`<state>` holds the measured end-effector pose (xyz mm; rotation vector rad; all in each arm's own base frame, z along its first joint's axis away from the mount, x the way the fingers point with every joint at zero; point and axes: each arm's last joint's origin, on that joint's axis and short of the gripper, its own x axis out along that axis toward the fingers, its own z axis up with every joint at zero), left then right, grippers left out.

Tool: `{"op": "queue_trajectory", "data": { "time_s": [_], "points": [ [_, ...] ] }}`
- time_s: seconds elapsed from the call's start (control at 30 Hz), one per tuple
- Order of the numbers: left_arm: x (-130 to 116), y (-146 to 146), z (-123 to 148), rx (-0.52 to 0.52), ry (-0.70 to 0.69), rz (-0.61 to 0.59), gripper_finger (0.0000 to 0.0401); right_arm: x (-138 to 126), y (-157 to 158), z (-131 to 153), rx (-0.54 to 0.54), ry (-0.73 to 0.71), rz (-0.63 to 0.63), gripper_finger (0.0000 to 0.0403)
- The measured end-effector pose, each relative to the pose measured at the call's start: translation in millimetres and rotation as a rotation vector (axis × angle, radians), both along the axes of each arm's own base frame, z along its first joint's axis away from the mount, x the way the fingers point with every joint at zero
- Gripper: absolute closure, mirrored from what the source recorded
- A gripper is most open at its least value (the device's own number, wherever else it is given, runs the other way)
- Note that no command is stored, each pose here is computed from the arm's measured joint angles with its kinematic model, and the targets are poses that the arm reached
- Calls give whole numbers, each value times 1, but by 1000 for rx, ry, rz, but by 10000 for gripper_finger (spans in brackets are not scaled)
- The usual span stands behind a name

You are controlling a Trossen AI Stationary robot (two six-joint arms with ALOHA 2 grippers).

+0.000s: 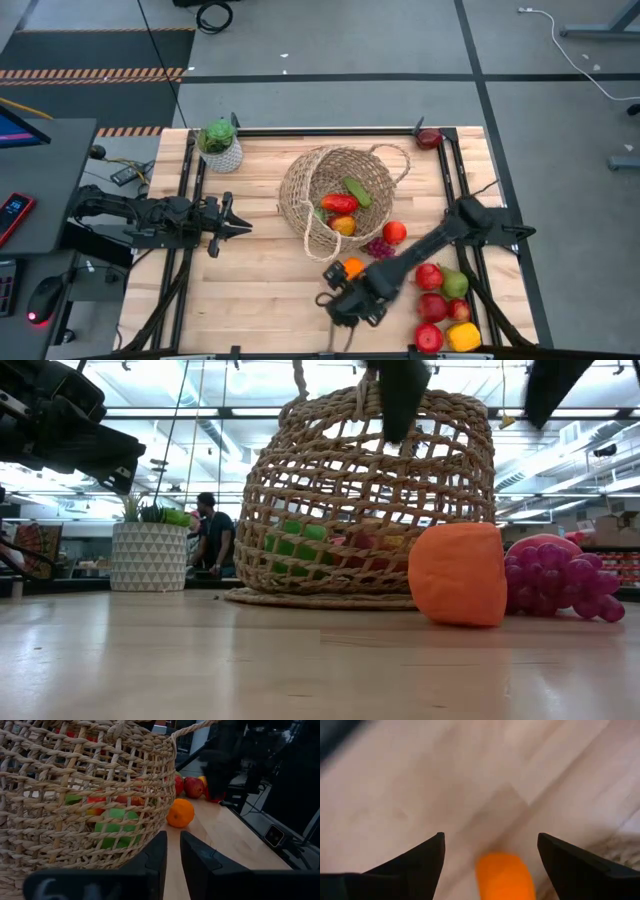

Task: Build produce basket
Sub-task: Put the orange into the woven basket

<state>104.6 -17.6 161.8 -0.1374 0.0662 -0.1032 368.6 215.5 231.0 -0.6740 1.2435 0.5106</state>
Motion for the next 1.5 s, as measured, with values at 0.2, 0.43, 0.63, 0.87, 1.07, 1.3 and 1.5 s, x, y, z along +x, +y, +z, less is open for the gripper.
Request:
{"op": "queue_trajectory", "data": {
  "time_s": [0.2, 0.43, 0.63, 0.87, 1.07, 1.3, 1.5],
  "points": [
    [0, 0, 0, 0, 0, 0, 338, 15, -14, -8, -83, 96, 56, 83],
    [0, 0, 0, 0, 1, 0, 344, 15, -14, -12, -122, 124, 130, 57],
    [0, 0, 0, 0, 1, 0, 342, 14, -15, -12, -141, 145, 188, 39],
    [0, 0, 0, 0, 0, 0, 339, 16, -14, -15, -117, 131, 229, 39],
    [0, 0, 0, 0, 0, 0, 345, 13, -14, -25, -137, 149, 272, 39],
    [0, 0, 0, 0, 0, 0, 340, 0, -11, -45, -225, 219, 366, 39],
    [0, 0, 0, 0, 0, 0, 339, -4, -12, -50, -349, 220, 444, 39]
  ]
}}
